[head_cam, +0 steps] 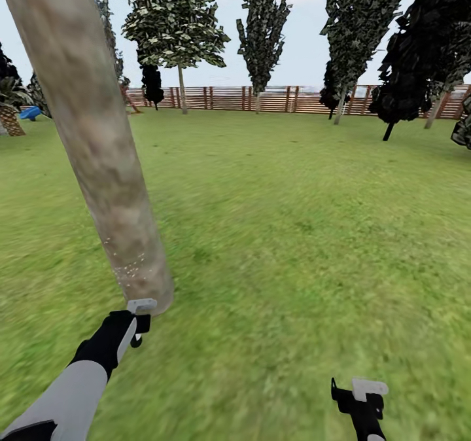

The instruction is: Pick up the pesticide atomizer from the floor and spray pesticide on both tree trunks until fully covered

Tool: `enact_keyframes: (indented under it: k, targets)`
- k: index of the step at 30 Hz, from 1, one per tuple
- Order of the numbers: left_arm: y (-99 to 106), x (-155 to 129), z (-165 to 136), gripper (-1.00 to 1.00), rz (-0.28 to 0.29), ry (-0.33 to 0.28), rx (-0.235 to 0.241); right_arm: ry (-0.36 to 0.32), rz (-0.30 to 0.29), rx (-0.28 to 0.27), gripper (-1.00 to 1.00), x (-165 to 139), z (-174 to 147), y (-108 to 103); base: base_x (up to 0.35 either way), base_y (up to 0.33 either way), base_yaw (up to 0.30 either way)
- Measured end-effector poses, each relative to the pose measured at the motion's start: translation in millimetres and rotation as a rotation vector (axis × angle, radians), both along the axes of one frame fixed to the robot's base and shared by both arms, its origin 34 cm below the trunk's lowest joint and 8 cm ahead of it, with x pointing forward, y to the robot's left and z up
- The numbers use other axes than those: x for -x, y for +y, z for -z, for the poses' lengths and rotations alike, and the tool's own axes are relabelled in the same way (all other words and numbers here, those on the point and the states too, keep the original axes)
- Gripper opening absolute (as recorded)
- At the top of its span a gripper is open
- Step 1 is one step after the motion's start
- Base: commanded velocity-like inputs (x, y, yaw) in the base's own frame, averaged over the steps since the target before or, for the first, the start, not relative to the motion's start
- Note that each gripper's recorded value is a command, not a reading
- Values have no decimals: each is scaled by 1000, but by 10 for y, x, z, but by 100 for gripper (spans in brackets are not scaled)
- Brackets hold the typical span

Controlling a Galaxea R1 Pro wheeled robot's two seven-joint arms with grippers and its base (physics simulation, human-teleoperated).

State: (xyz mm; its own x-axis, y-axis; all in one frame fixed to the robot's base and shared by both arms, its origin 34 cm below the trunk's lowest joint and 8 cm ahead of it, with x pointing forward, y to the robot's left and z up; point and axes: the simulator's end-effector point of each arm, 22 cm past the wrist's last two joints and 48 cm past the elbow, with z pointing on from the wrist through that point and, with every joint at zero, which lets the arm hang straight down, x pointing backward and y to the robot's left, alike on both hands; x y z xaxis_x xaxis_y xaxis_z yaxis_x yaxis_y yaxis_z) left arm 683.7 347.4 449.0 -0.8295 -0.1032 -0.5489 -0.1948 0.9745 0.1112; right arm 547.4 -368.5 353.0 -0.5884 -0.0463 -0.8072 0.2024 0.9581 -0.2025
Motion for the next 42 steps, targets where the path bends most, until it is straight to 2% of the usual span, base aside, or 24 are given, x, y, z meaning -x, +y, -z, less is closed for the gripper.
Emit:
enact_keyframes:
  k: [9,15,17,19,22,26,28,29,31,32,35,38,40,42]
  targets:
    - [16,-29,-40,-100,2,-9,-6,0,1,1,100,-1,-1,-3,215,-206,236]
    - [-65,-160,-169,-100,11,-32,7,1,1,0,100,1,4,-2,52,-44,277]
    - [-250,-363,-386,-100,27,-73,28,1,1,0,100,2,3,-3,2,-2,277]
    - [-292,-471,-596,-100,30,-80,31,1,0,0,100,1,3,-2,1,-1,277]
    - [-223,-572,-927,-100,19,-99,24,0,0,0,100,0,2,-2,0,0,275]
    - [-93,-571,-1094,-100,9,-78,22,0,0,0,100,-2,2,-2,0,0,232]
    - [163,-576,-1169,-100,11,-77,15,0,0,0,100,-2,1,-1,0,0,66]
    - [184,-599,-1202,-100,20,-85,36,0,0,0,100,-2,2,-1,0,0,29]
    - [89,-658,-1272,-100,59,-85,59,1,0,1,100,2,2,-10,0,0,9]
    - [-108,-685,-1303,-100,123,-59,48,1,1,3,100,4,1,-25,0,0,2]
    - [-222,-772,-1418,-100,163,-55,24,1,1,3,100,4,0,-30,0,0,0]
    - [-118,-771,-1433,-100,161,-47,5,1,1,4,100,4,0,-35,0,0,0]
    - [101,-720,-1405,-100,145,-33,-23,1,1,4,100,4,1,-30,0,0,0]
    - [143,-650,-1290,-100,155,-6,7,2,1,3,100,4,2,-26,0,0,0]
